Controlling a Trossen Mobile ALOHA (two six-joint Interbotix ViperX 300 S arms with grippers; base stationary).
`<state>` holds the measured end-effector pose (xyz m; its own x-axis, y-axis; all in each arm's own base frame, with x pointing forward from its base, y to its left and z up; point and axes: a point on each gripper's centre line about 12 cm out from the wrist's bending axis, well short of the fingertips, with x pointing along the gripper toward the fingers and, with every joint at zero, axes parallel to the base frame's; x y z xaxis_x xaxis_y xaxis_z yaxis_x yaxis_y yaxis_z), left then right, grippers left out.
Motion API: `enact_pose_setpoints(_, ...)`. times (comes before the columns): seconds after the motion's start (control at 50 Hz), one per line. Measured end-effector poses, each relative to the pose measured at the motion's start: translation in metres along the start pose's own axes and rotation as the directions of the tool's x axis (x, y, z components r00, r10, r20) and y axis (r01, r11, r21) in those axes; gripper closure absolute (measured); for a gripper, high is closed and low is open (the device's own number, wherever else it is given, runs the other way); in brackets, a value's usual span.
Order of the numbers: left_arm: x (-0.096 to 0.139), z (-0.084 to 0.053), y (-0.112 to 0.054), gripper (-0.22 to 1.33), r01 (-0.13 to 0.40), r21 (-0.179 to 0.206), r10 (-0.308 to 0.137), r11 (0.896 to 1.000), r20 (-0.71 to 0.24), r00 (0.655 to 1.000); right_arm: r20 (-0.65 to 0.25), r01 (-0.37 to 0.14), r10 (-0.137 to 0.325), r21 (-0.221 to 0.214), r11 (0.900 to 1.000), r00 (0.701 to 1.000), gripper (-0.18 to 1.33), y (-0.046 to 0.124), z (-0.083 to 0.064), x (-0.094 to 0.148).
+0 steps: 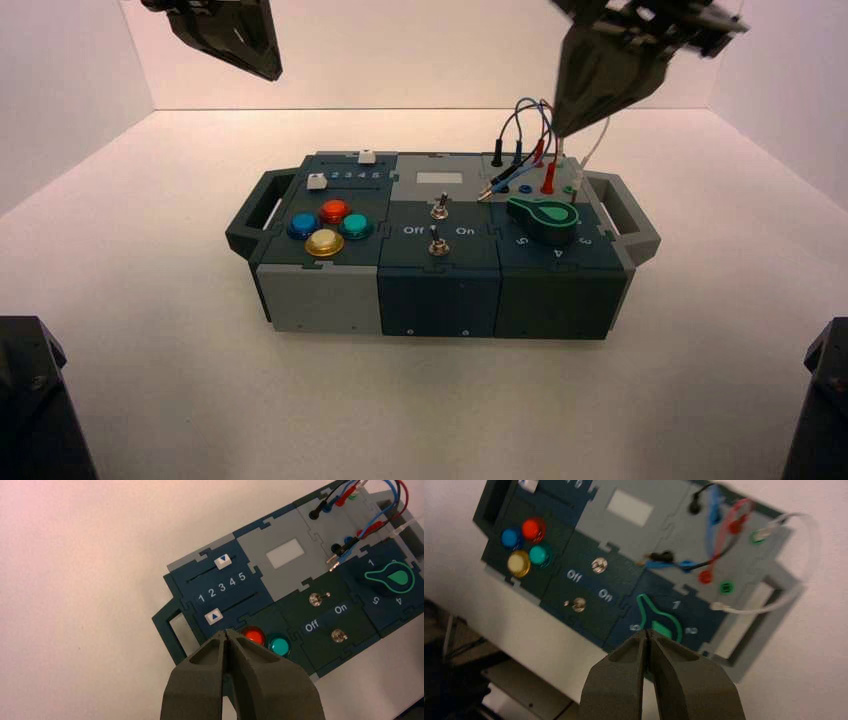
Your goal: Turn the knob to position 1.
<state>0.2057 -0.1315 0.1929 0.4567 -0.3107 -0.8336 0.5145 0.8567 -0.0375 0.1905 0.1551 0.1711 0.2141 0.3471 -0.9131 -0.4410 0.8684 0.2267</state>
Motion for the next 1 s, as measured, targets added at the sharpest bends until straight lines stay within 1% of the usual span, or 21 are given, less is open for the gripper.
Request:
enact_pose_setpoints(0.1, 0.0, 0.0, 0.0, 1.27, 0.0, 0.0, 0.0, 1.0, -0.002, 1.0, -0.025, -0.009, 0.009, -0.02, 0.9998, 1.0, 1.29, 0.007, 0.0, 0.006)
enact_pose_setpoints(0.28, 0.0, 0.0, 0.0, 1.27, 0.001, 0.001, -0.001, 1.0, -0.002, 1.0, -0.059, -0.015, 0.013, -0.036, 0.9992, 0.998, 1.29, 0.013, 0.002, 0.015)
enact_pose_setpoints(0.44, 0.0, 0.0, 0.0, 1.27, 0.0, 0.0, 0.0, 1.0, -0.003, 1.0, -0.097, -0.008, 0.004, -0.033, 0.9994, 0.995, 1.29, 0.012, 0.0, 0.024)
enact_pose_setpoints(0.62, 0.0, 0.0, 0.0, 1.27, 0.001, 0.001, -0.001, 1.0, -0.003, 1.0, -0.157, 0.007, -0.011, -0.025, 0.9997, 0.988, 1.29, 0.009, -0.003, 0.041)
enact_pose_setpoints(0.76, 0.0, -0.001, 0.0, 1.27, 0.001, 0.001, -0.001, 1.0, -0.005, 1.0, -0.18, 0.014, -0.017, -0.023, 0.9997, 0.983, 1.29, 0.009, 0.0, 0.05)
enact_pose_setpoints(1.0, 0.0, -0.001, 0.0, 1.27, 0.001, 0.001, -0.001, 1.0, -0.011, 1.0, -0.199, 0.018, -0.022, -0.021, 0.9996, 0.98, 1.29, 0.008, 0.005, 0.059)
